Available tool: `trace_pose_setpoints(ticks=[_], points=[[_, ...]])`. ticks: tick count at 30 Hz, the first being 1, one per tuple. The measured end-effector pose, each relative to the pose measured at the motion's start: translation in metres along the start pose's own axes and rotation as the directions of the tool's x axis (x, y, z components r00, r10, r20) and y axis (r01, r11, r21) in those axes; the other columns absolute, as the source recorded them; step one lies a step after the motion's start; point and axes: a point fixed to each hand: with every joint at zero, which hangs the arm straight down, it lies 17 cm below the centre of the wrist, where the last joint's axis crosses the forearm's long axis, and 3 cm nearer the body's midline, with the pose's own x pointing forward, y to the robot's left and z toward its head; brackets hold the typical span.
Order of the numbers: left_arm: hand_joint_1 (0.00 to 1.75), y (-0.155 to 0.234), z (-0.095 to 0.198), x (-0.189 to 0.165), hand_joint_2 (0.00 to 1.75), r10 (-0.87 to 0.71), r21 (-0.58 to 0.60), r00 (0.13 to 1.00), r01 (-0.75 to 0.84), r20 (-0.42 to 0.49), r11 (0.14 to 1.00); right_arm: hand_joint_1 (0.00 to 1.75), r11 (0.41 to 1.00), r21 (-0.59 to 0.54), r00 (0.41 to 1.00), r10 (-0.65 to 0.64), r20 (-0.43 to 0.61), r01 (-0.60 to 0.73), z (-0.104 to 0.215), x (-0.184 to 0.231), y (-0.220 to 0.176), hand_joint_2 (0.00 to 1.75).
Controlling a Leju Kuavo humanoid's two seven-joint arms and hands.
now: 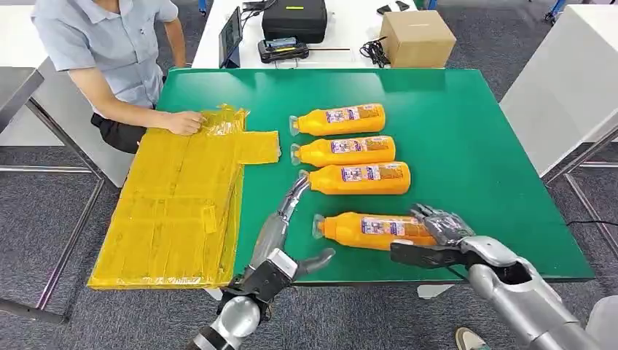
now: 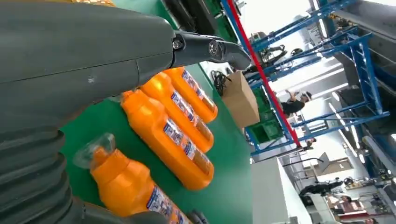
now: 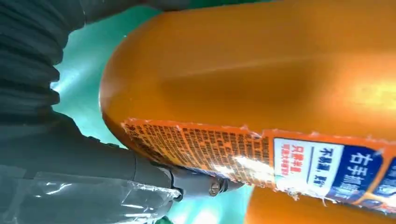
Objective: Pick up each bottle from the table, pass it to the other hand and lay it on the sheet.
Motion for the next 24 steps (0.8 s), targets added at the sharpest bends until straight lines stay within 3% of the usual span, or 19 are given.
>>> trace_pose_setpoints(ticks=[9, 24], points=[[0.0, -0.006, -0.002, 0.002, 1.75, 0.003, -0.018, 1.0, -0.002, 0.012, 1.0, 1.75, 1.0, -0.008, 1.0, 0.01, -0.001, -0.01, 0.006, -0.011, -0.002, 1.75], [0.0, -0.01, -0.006, 0.01, 1.75, -0.001, -0.027, 0.999, 0.002, 0.034, 1.0, 1.75, 0.995, -0.099, 0.998, -0.009, 0.067, 0.016, -0.007, 0.017, -0.002, 1.75]])
